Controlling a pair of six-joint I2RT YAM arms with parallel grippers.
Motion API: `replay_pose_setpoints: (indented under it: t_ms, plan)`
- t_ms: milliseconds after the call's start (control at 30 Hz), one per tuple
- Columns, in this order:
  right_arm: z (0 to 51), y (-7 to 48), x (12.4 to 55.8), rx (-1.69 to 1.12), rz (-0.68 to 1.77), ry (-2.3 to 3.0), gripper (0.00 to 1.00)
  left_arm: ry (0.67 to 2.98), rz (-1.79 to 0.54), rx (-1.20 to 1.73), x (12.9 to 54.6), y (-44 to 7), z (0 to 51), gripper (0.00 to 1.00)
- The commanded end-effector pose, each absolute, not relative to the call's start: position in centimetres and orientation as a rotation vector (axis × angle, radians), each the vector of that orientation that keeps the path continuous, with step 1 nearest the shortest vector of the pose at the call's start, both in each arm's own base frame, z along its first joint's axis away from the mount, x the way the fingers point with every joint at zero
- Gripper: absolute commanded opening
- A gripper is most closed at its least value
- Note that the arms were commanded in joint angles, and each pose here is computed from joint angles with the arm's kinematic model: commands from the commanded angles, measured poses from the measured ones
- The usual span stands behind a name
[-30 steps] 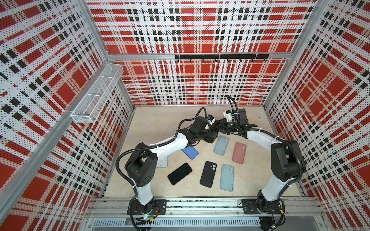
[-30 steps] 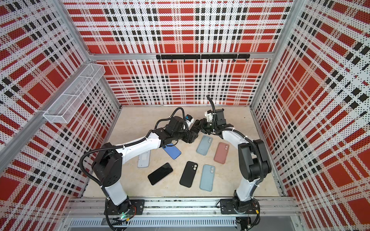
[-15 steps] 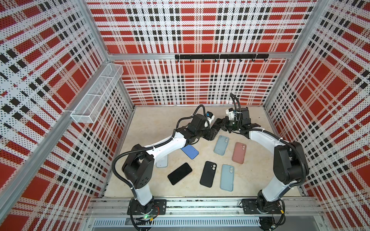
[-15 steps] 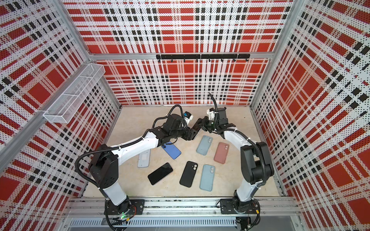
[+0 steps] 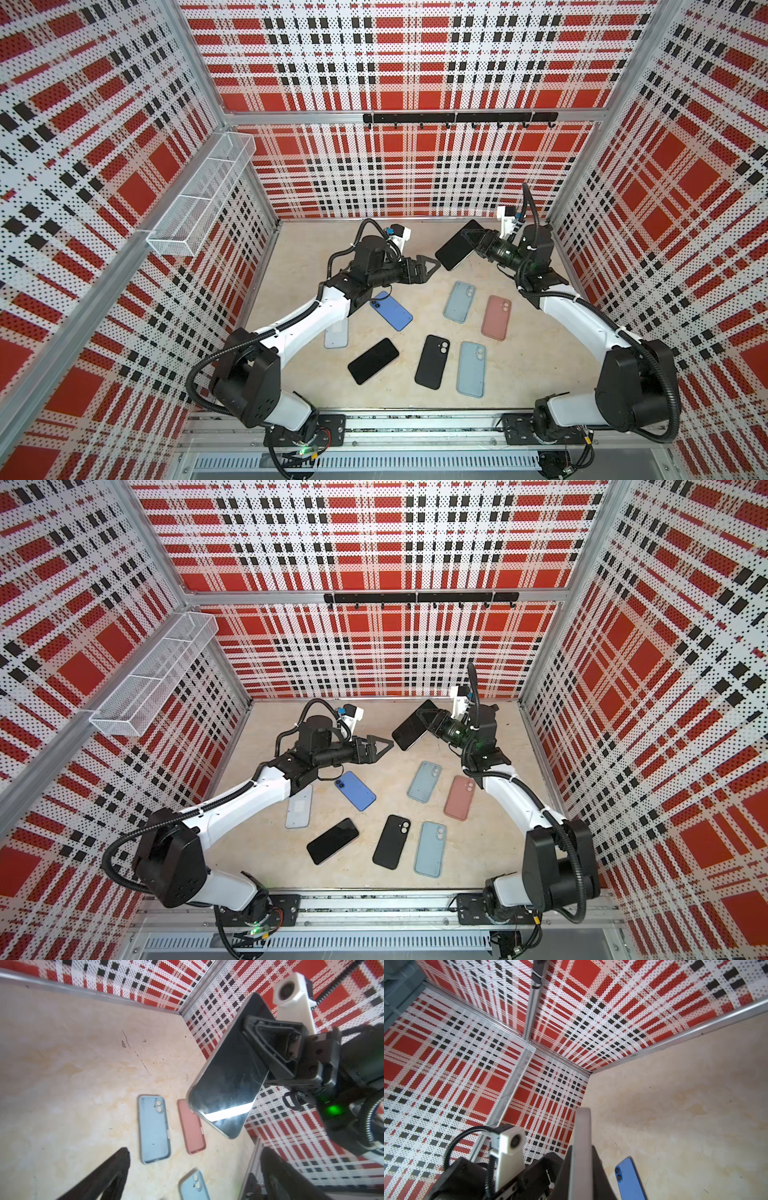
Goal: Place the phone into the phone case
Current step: 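Lift the black phone with the left gripper while the right gripper reaches toward it, then grasp the phone's far end with the right gripper while the left gripper holds it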
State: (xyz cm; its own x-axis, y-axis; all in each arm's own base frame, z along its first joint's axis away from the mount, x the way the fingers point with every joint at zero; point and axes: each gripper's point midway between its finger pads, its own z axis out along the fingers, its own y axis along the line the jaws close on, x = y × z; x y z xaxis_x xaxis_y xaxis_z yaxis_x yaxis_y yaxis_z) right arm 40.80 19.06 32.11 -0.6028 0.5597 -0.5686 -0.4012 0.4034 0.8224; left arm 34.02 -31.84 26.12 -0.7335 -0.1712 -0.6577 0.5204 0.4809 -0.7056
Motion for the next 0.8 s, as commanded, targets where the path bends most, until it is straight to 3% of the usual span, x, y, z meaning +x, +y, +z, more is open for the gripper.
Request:
replay_pose_setpoints:
  t_ms: [0, 233, 333, 567, 667, 767]
  plan:
    - [37.1, 18.7, 39.9, 0.087, 1.428, 1.506, 0.00, 1.897, -1.611, 0.270, 31.8, -33.4, 30.4, 0.99]
    - [37.6, 20.5, 39.3, 0.077, 1.529, 1.443, 0.00, 1.707, -1.840, 0.190, 31.9, -34.3, 31.8, 0.95]
    - [37.3, 20.9, 39.0, 0.083, 1.535, 1.449, 0.00, 1.642, -1.893, 0.181, 32.1, -34.7, 32.1, 0.83]
    - [37.0, 21.1, 38.7, 0.094, 1.541, 1.456, 0.00, 1.621, -1.900, 0.203, 32.1, -35.8, 32.1, 0.69]
    - [36.7, 21.1, 38.7, 0.102, 1.546, 1.460, 0.00, 1.599, -1.900, 0.200, 32.2, -35.6, 32.4, 0.58]
    - [36.3, 21.1, 38.8, 0.109, 1.552, 1.461, 0.00, 1.569, -1.899, 0.215, 32.1, -35.4, 32.9, 0.40]
